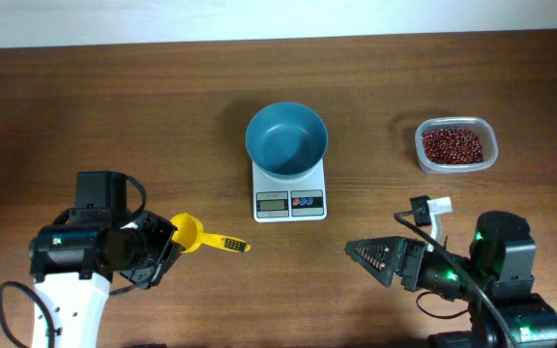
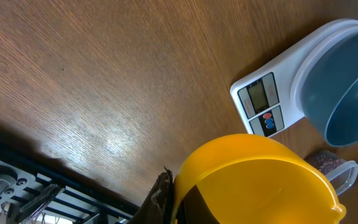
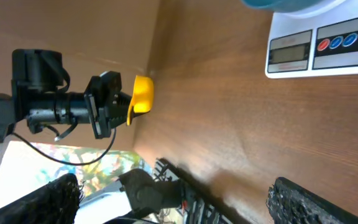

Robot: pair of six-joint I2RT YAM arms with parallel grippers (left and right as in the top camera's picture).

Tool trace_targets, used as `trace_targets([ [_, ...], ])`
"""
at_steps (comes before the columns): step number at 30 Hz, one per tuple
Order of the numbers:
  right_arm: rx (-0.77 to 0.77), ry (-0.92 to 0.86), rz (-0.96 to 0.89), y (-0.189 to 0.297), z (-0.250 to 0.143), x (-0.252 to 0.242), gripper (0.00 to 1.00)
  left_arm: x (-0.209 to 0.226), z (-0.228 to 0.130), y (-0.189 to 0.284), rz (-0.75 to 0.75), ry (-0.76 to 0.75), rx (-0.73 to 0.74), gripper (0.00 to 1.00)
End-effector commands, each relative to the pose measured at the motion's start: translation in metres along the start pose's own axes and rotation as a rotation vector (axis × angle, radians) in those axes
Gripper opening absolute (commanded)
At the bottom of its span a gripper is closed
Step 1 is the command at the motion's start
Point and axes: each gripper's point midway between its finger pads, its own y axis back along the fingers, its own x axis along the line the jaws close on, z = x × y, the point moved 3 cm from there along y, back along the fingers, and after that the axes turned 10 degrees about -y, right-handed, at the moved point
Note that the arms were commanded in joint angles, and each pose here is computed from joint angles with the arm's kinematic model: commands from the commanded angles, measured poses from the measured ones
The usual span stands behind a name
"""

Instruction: Scoop item into bowl and weigh 50g on scale

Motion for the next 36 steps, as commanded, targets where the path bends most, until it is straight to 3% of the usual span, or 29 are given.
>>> trace_targets([
  [1, 0.027, 0.021, 0.037, 0.001, -0.002, 0.011, 0.99, -0.003, 0.002, 0.006, -0.015, 0.004, -0.023, 0.00],
  [10, 0.111, 0.028, 0.041, -0.016, -0.020, 0.024, 0.99, -0.003, 0.001, 0.006, -0.012, 0.006, -0.020, 0.00],
  [18, 0.252, 0.061, 0.028, -0.079, -0.035, 0.036, 0.99, -0.002, 0.001, 0.006, -0.010, 0.007, -0.018, 0.00],
  [21, 0.254, 0.078, 0.002, -0.115, -0.032, 0.030, 0.88, -0.002, 0.001, 0.006, -0.010, 0.007, -0.018, 0.00],
  [25, 0.265, -0.029, 0.024, -0.142, -0.023, 0.029, 0.82, -0.002, 0.001, 0.006, -0.010, 0.007, -0.018, 0.00],
  [31, 0.275, 0.044, 0.115, -0.160, -0.040, 0.053, 0.74, -0.002, 0.001, 0.006, -0.010, 0.007, -0.018, 0.00],
  [36, 0.201, 0.011, 0.095, -0.170, -0.052, 0.060, 0.59, -0.002, 0.001, 0.006, -0.011, 0.007, -0.018, 0.00],
])
